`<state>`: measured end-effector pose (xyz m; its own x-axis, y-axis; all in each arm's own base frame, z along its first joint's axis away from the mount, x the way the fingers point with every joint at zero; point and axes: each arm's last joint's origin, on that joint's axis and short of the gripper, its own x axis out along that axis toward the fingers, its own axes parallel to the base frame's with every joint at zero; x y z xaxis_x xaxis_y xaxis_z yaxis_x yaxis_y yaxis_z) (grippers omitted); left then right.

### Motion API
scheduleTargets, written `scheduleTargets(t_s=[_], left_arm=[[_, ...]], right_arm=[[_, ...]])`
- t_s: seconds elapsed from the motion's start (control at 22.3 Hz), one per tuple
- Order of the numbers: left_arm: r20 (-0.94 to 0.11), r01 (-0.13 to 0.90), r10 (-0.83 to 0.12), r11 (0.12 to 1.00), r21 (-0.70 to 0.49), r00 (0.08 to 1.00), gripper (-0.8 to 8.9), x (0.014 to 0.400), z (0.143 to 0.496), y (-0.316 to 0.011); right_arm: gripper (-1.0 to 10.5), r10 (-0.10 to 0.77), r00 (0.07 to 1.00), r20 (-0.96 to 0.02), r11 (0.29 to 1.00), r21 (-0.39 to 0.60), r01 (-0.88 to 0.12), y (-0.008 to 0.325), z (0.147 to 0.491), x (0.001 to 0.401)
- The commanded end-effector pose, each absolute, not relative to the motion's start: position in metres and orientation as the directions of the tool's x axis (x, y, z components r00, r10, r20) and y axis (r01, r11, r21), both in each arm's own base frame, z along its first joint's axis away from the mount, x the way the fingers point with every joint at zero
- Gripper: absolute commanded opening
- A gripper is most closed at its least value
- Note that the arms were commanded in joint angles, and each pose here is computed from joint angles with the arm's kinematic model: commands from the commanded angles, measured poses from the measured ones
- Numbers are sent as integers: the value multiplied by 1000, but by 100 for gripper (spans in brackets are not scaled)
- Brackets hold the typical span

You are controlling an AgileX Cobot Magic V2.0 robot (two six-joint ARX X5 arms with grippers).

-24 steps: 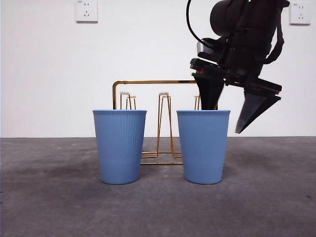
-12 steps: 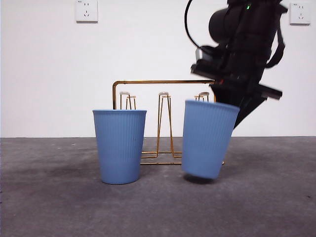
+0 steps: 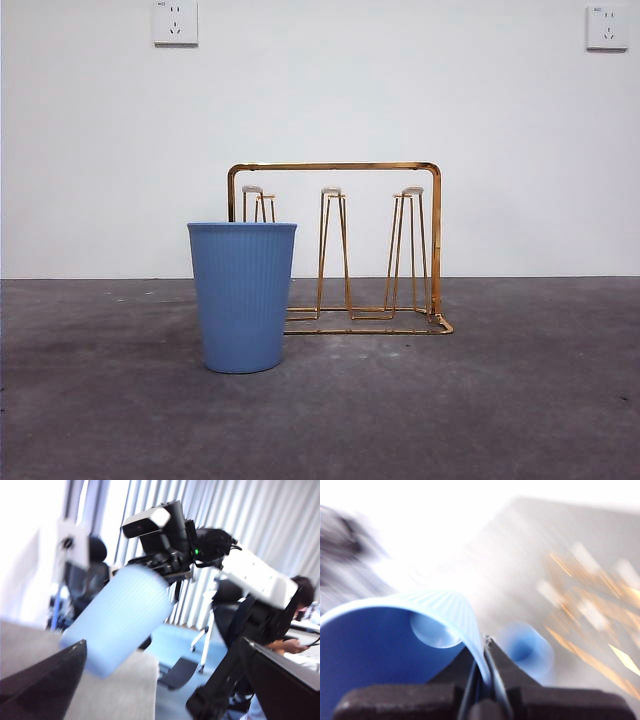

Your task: Pick up cup 1,put cup 1 in the cup rack,pick up cup 2,put cup 2 in the cup rack

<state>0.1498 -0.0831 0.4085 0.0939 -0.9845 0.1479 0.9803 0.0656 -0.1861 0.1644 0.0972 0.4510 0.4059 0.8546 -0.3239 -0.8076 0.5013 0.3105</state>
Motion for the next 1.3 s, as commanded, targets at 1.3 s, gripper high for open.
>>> scheduleTargets(t_s=[1.3], left_arm=[[326, 968, -945, -103, -231, -23, 699, 170, 409, -157]], right_arm=[[-14, 969, 170, -180, 226, 369, -902, 107, 476, 171]])
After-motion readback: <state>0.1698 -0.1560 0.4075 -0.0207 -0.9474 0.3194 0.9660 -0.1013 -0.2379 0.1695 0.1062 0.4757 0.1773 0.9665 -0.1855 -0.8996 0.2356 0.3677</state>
